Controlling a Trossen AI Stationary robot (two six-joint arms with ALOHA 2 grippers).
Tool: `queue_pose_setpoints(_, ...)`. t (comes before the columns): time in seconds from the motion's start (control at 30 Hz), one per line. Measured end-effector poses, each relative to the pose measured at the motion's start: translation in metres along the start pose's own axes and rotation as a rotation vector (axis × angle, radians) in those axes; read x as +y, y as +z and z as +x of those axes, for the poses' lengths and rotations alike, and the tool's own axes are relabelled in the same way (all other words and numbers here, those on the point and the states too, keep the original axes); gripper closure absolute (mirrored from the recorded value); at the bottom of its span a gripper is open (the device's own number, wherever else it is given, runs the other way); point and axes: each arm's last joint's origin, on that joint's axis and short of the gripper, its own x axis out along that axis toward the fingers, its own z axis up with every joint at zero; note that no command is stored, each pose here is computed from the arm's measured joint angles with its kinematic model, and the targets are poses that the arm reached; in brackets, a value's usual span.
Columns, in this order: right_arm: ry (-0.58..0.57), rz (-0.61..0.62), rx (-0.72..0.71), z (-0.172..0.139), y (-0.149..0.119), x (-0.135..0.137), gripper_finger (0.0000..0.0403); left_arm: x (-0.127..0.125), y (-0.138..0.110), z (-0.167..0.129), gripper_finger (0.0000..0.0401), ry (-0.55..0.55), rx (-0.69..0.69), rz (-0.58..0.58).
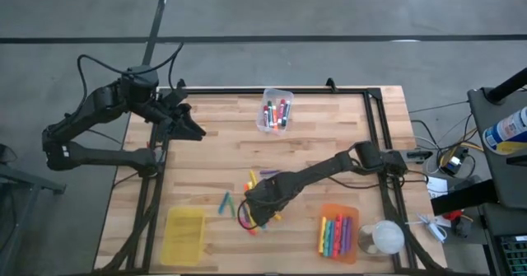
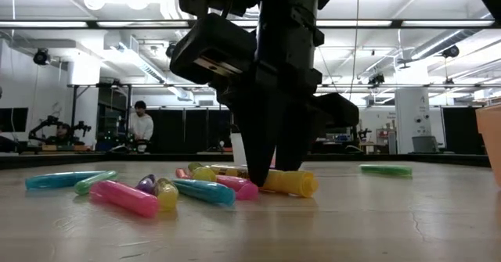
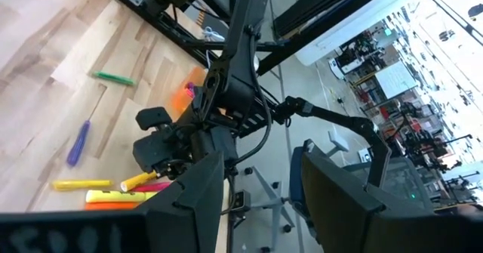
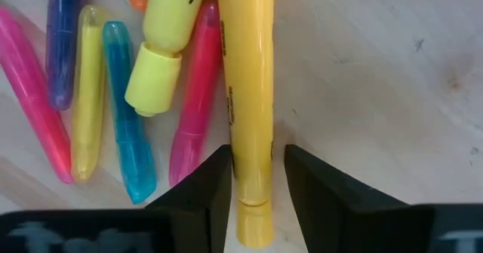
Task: Pick & Place Markers
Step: Put the yellow highlighter into the orange bin
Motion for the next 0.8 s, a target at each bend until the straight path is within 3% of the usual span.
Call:
queue_pose_setpoints(0.33, 0.033, 0.028, 0.021, -0.017, 0.002, -0.001, 0.0353, 0.000, 0.000, 0.000, 0.0230, 0.000, 0.000, 0.008)
queue_pose_setpoints(0.47, 0.070, 0.080, 0.014, -0.057, -0.004, 0.001, 0.0353, 0.000, 0.000, 0.000, 0.0230, 0.000, 0.000, 0.009)
queue_pose_setpoints(0.6, 0.029, 0.177, -0.006, -0.094, -0.015, -0.004, 0.0350, 0.001, 0.000, 0.001, 0.0230, 0.001, 0.001, 0.014)
queue_pose_setpoints(0.8, -0.049, 0.307, -0.079, -0.148, -0.055, -0.011, 0.0343, 0.001, 0.000, 0.001, 0.0230, 0.002, 0.003, 0.018)
